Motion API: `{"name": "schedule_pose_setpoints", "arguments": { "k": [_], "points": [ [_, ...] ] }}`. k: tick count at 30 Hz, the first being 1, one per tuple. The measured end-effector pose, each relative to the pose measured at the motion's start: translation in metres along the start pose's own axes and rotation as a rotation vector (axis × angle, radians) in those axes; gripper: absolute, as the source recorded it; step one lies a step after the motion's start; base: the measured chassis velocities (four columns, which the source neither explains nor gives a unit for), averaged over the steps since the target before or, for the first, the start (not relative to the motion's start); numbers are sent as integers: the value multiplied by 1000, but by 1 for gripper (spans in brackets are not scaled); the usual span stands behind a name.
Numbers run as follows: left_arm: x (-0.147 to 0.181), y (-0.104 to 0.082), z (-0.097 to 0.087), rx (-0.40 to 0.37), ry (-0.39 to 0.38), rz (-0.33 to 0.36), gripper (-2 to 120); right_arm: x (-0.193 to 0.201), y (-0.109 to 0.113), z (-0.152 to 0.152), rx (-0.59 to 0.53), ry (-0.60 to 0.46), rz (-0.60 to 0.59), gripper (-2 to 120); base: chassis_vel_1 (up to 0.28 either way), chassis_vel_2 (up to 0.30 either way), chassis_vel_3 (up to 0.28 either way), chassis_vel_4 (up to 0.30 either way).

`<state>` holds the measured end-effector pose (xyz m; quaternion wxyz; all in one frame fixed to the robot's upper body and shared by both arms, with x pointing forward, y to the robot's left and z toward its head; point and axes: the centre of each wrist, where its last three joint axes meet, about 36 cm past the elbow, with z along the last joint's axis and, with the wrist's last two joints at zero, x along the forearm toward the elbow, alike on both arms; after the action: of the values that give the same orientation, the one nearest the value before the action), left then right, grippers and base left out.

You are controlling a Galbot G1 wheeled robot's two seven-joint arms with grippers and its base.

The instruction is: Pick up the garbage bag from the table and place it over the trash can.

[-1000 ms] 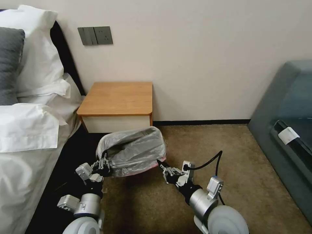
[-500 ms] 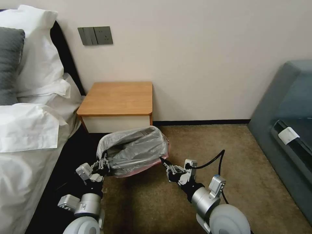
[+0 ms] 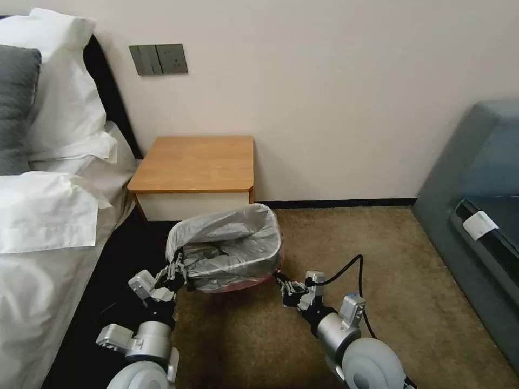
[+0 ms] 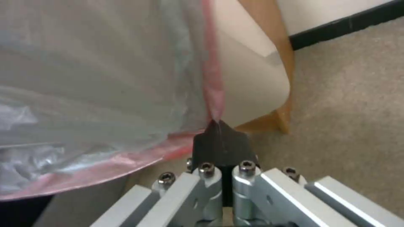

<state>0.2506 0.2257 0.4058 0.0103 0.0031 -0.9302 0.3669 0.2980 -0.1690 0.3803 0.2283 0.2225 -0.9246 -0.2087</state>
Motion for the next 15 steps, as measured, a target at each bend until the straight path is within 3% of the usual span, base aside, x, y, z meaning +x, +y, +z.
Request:
{"name": "schedule_pose_setpoints", "arguments": {
  "k": [9,15],
  "points": [
    [2,-3,-2,24,-7,-9,11,-2,-12,10,64,2,15,0,0,0,0,0],
    [-4,7,-10,-15,3,-52,11,15,-22,12,143,8,-23,18,0,0,0,0]
  ]
}}
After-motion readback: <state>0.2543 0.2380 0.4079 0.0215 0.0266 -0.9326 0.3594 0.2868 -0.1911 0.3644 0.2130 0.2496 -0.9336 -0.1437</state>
